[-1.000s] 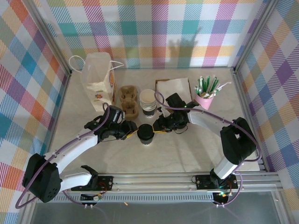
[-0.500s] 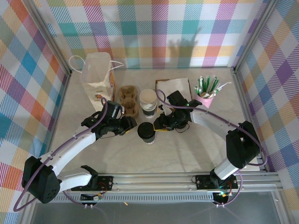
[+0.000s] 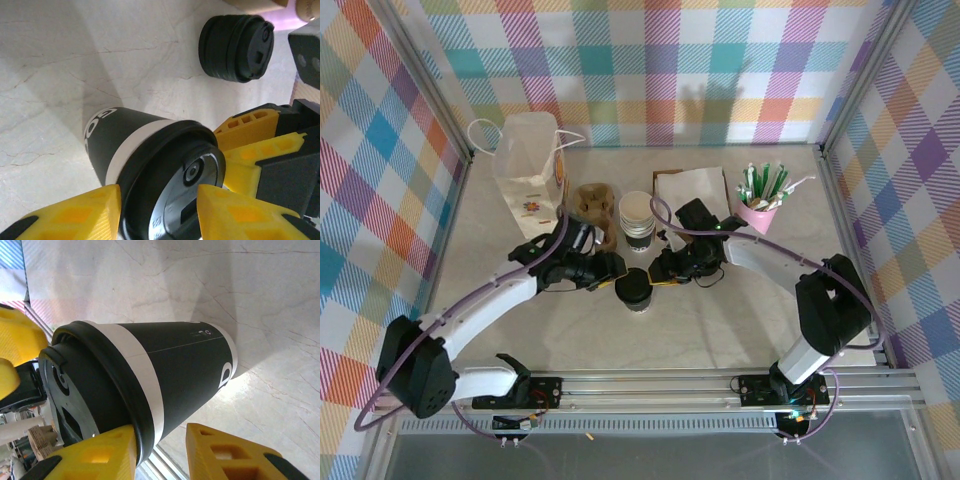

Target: Pack the takeout coffee

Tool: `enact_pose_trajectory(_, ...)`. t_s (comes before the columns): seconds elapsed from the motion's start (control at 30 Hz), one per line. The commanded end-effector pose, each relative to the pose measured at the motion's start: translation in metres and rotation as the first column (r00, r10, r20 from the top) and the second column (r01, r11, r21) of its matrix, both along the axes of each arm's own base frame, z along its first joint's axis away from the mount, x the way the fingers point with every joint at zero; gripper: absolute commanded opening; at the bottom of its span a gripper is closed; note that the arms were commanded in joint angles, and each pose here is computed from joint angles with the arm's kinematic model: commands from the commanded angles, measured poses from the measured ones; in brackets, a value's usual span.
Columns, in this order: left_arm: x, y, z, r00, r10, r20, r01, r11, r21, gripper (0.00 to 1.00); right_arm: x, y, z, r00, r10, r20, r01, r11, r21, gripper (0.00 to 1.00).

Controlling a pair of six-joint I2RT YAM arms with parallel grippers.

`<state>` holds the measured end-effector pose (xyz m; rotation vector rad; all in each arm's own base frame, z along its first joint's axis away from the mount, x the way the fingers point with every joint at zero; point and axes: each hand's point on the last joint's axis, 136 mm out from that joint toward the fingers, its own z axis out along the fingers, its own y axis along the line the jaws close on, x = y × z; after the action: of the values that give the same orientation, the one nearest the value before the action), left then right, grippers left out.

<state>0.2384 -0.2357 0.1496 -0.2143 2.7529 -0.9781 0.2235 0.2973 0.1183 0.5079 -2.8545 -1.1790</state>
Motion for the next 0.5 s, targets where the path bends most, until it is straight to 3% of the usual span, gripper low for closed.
enact_pose_trajectory(0.0, -0.007, 0.001, -0.005, 0.997, -0.071, -0.015, 0.072, 0.995, 0.062, 0.44, 0.000, 0.007, 0.001, 0.996, 0.083, 0.033, -0.085, 0.995, 0.056, 0.32)
enact_pose_trajectory(0.47, -0.020, 0.015, -0.025, 0.997, -0.040, -0.059, 0.049, 0.987, 0.156, 0.45, 0.011, 0.008, 0.011, 0.994, 0.088, 0.068, -0.094, 0.992, 0.089, 0.42)
